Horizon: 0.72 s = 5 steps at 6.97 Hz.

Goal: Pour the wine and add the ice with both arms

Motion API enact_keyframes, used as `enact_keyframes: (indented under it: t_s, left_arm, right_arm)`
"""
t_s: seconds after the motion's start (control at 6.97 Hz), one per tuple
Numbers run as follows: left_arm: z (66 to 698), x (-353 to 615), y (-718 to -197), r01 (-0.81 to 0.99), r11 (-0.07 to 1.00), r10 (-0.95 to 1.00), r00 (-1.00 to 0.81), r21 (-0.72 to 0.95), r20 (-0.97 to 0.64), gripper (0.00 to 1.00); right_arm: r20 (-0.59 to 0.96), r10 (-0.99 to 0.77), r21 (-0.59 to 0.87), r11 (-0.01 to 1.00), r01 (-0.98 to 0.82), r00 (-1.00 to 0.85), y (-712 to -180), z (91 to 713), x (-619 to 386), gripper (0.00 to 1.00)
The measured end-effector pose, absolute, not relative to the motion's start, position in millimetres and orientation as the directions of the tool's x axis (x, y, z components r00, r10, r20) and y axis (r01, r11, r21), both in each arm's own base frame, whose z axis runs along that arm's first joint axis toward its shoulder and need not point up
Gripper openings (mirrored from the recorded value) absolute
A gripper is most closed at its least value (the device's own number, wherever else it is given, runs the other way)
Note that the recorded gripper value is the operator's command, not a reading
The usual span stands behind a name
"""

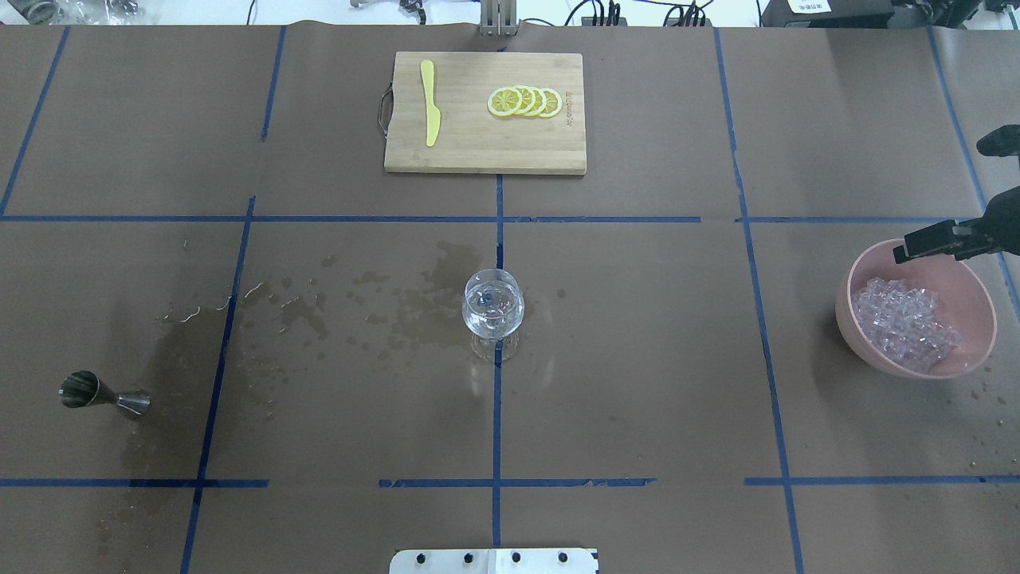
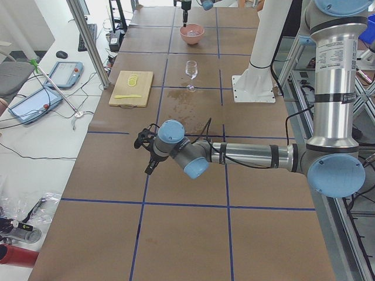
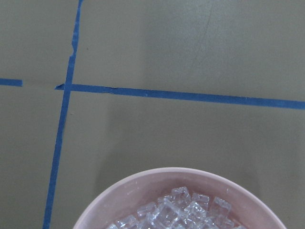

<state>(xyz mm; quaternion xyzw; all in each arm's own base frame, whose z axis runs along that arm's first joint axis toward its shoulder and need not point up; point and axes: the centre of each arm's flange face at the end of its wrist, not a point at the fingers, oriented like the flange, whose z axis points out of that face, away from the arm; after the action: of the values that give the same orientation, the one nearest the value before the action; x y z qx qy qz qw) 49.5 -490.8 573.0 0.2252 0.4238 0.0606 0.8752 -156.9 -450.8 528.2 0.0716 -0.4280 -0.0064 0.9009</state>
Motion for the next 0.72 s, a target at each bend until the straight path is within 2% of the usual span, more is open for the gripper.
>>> enact_keyframes:
  t_s: [0.43,0.57,0.72]
  left_arm:
    - [566.8,45.7,-486.6,0.143,0.916,0.213,0.62,0.376,-0.755,1.0]
    - [566.1,45.1,-485.9,0.146,0.915,0.211,0.619,0.375,-0.756,1.0]
    - [565.3,44.6,-485.4,0.148,0.914,0.212,0.619,0.378,-0.756,1.0]
  right_arm:
    - [0.763,0.003,0.043,0.998,-0.055,0.647,-425.9,546.0,-174.3,0.86]
    - [0.759,0.013,0.027,0.998,-0.052,0.651,-421.9,550.7,-177.4,0.75]
    - [0.756,0.024,0.013,0.999,-0.052,0.654,-419.9,554.3,-180.8,0.58]
